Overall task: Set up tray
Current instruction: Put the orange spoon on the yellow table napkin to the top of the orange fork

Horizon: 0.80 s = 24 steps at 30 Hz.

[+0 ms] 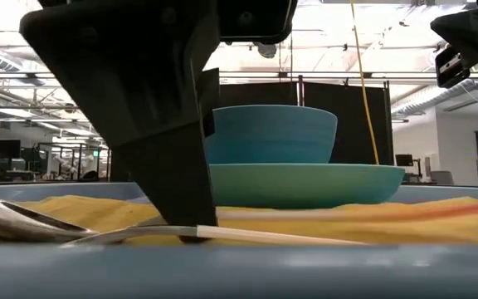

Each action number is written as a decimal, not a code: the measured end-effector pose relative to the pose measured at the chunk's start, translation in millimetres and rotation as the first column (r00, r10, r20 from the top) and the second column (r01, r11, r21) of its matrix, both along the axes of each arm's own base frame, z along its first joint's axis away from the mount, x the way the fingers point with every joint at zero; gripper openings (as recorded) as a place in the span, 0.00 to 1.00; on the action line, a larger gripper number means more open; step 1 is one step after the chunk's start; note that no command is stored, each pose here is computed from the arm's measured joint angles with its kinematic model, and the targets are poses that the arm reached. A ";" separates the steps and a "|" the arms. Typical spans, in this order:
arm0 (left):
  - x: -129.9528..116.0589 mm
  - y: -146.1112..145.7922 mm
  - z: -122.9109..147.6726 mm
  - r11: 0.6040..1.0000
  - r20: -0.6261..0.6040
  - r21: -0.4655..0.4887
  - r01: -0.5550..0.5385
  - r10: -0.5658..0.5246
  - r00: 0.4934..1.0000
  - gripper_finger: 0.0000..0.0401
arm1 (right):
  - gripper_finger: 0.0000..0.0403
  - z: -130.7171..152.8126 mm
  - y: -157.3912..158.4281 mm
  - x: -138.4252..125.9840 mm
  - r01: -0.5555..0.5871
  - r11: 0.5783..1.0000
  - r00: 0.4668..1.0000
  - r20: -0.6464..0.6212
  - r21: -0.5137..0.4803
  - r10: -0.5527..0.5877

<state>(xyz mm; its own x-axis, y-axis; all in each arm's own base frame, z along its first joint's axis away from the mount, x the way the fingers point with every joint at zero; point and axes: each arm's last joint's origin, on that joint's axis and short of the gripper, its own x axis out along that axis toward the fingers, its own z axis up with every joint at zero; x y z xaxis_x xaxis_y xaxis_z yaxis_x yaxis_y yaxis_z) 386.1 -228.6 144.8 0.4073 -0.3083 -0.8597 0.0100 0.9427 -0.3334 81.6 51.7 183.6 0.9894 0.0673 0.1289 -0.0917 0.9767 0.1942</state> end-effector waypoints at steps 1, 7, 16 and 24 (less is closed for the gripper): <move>-0.2 0.3 -0.2 1.000 -0.003 0.001 0.000 0.001 1.000 0.03 | 0.00 -0.1 0.0 0.0 0.000 1.000 1.000 0.000 0.000 0.000; 0.2 1.5 -0.2 1.000 -0.001 0.010 0.012 -0.012 1.000 0.07 | 0.00 -0.1 0.0 0.0 0.000 1.000 1.000 -0.001 -0.001 0.000; 0.8 5.0 -0.9 0.998 0.003 0.042 0.038 -0.038 0.999 0.06 | 0.00 -0.1 0.0 0.0 0.000 1.000 1.000 0.000 0.000 0.000; 1.2 7.7 -1.5 0.999 -0.010 0.045 0.026 -0.026 1.000 0.02 | 0.00 -0.1 0.0 0.0 0.000 1.000 1.000 -0.001 0.000 0.000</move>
<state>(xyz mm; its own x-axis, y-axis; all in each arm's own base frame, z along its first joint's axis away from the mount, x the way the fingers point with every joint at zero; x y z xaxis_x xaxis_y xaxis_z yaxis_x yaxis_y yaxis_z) 387.3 -220.9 143.3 0.3917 -0.2794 -0.8766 0.0319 0.9563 -0.2906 81.6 51.7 183.4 0.9895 0.0672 0.1282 -0.0915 0.9767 0.1939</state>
